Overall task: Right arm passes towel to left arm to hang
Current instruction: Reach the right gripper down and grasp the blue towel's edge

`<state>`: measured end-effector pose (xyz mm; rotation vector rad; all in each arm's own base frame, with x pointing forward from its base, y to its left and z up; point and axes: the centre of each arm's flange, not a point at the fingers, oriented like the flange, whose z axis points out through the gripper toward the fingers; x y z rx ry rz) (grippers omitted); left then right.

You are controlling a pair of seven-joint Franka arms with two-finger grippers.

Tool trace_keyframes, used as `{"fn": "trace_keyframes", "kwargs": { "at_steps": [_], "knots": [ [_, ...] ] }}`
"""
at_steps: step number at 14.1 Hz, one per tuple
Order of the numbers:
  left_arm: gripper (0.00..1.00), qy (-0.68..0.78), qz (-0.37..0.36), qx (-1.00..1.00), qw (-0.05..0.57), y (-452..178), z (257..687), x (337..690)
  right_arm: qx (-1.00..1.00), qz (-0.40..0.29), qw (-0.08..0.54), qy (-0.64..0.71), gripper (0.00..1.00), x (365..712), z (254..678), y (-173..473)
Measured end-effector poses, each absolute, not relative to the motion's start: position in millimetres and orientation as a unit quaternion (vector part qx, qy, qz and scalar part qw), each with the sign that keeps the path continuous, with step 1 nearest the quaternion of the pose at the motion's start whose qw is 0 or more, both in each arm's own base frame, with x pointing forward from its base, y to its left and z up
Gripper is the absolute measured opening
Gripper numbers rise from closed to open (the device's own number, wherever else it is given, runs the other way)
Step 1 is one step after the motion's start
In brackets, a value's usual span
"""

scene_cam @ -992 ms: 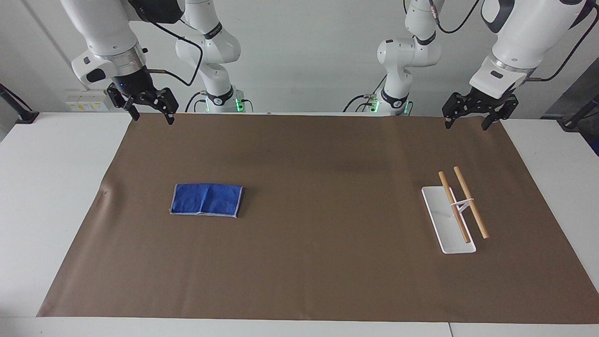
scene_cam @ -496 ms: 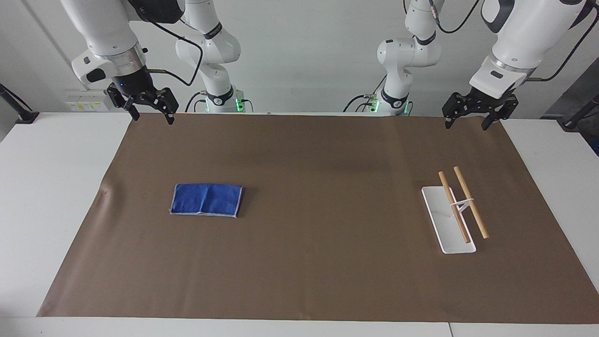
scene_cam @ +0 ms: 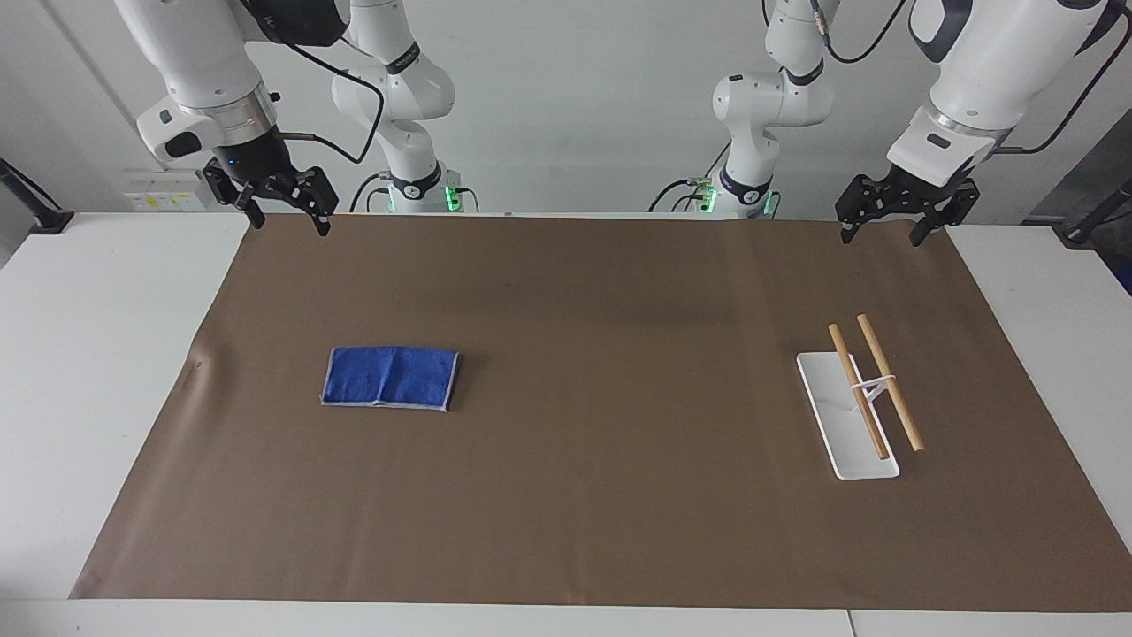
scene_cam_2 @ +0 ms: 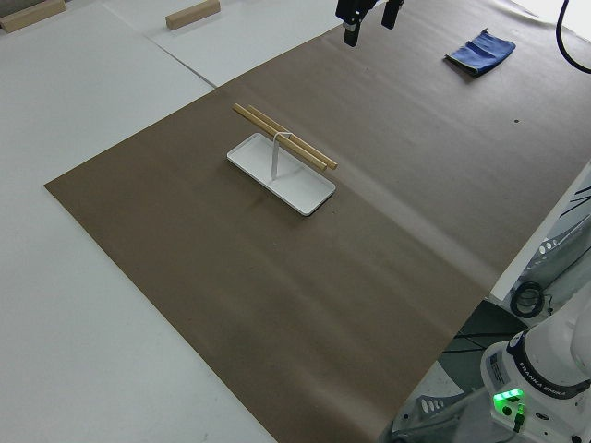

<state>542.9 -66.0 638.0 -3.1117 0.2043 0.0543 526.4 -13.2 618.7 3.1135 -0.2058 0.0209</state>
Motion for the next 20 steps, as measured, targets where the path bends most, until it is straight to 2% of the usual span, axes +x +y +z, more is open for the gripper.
{"fn": "trace_keyframes", "kwargs": {
  "at_steps": [4, 10, 17, 20],
  "knots": [
    [1.0, 0.065, 0.017, -0.998, 0.011, -66.0, 638.0, 542.9, 0.998, 0.021, 0.009, -0.062, 1.0, 527.0, 590.9, -10.5],
    [1.0, 0.065, 0.017, -0.998, 0.011, -66.0, 637.9, 542.9, 0.999, 0.04, 0.008, -0.03, 1.0, 540.3, 520.7, 15.0],
    [1.0, 0.065, 0.017, -0.998, 0.011, -66.0, 637.9, 542.9, 0.998, 0.05, -0.011, -0.024, 1.0, 572.7, 388.0, 30.6],
    [1.0, 0.065, 0.017, -0.998, 0.011, -66.0, 637.9, 542.9, 0.999, 0.049, -0.015, -0.01, 1.0, 576.0, 349.9, 30.7]
  ]
}}
